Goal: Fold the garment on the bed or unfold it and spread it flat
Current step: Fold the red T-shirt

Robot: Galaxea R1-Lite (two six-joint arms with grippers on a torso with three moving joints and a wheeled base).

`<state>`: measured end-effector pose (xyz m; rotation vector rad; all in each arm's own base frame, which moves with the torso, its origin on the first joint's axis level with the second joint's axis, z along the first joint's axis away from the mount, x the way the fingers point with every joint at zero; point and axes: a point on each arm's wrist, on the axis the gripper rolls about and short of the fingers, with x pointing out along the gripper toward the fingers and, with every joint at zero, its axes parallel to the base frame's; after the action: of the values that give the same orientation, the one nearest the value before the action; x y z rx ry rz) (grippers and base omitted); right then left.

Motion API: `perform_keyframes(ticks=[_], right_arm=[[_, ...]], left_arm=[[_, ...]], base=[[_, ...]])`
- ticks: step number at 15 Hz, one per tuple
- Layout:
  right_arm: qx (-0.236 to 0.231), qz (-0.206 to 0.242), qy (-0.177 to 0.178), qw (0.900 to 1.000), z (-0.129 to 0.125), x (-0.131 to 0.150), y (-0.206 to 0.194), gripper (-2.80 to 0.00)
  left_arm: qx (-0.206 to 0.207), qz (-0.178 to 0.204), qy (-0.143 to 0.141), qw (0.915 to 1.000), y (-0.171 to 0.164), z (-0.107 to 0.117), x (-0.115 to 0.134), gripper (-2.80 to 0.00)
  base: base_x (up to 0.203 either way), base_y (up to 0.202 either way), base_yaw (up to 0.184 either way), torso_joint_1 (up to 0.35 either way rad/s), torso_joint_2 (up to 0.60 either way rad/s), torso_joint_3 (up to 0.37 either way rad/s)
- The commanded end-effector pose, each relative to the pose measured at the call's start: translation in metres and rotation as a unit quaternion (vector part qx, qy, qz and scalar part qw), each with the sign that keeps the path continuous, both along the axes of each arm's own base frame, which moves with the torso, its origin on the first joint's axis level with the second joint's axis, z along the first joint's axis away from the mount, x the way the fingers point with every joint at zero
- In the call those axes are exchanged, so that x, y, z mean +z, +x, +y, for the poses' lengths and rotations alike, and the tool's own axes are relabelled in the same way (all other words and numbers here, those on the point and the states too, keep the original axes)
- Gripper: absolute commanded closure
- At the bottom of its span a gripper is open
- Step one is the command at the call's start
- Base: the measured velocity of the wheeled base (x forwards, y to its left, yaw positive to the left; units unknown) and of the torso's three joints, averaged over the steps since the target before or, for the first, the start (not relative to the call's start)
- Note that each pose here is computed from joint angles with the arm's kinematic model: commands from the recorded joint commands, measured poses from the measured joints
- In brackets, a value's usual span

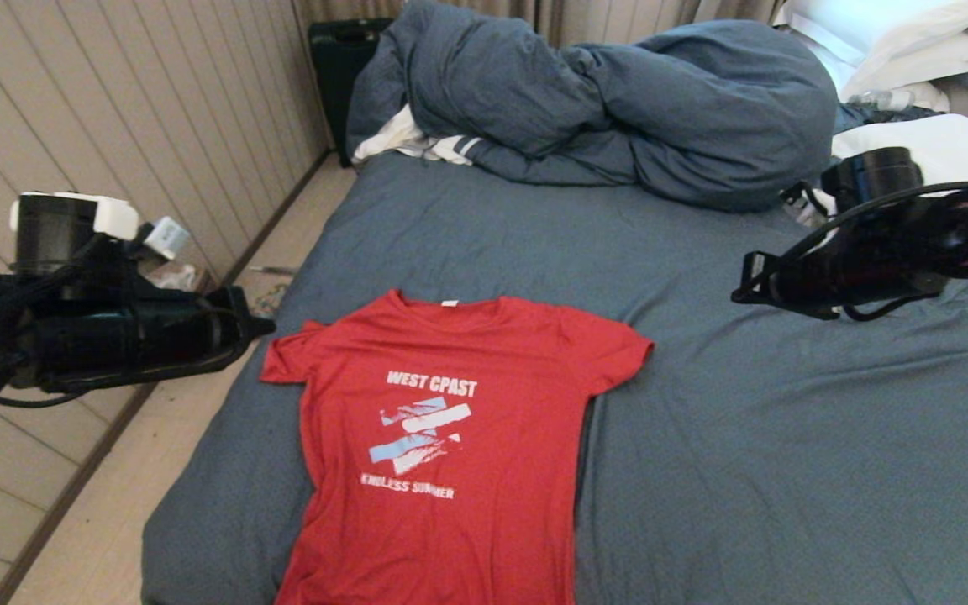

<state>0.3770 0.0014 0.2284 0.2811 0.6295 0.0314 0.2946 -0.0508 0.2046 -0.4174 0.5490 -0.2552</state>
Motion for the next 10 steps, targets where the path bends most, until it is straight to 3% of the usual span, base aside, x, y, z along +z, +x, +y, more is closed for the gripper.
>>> perform_keyframes(ticks=[1, 2, 3, 7, 10], right_arm=[[-0.001, 0.057, 0.005, 0.998, 0.001, -0.055, 0.044, 0.0], [-0.003, 0.066, 0.008, 0.998, 0.002, -0.065, 0.05, 0.0], [-0.004, 0.071, 0.009, 0.997, 0.002, -0.073, 0.054, -2.8], [0.006, 0.034, 0.014, 0.999, 0.013, -0.073, 0.06, -2.8], [0.021, 0.002, 0.036, 0.999, 0.039, -0.064, 0.062, -2.8]], left_arm=[[-0.007, 0.036, 0.006, 0.9993, 0.028, -0.015, -0.029, 0.0], [0.001, 0.04, 0.002, 0.9992, 0.03, -0.016, -0.032, 0.0], [0.008, 0.045, -0.004, 0.999, 0.029, -0.016, -0.034, 0.0], [0.003, 0.034, -0.009, 0.9994, 0.018, -0.018, -0.051, 0.0], [0.002, 0.013, -0.006, 0.9999, 0.01, -0.024, -0.059, 0.0]], base=[[0.0, 0.0, 0.0, 0.0, 0.0, 0.0], [0.0, 0.0, 0.0, 0.0, 0.0, 0.0], [0.0, 0.0, 0.0, 0.0, 0.0, 0.0], [0.0, 0.0, 0.0, 0.0, 0.0, 0.0], [0.0, 0.0, 0.0, 0.0, 0.0, 0.0]])
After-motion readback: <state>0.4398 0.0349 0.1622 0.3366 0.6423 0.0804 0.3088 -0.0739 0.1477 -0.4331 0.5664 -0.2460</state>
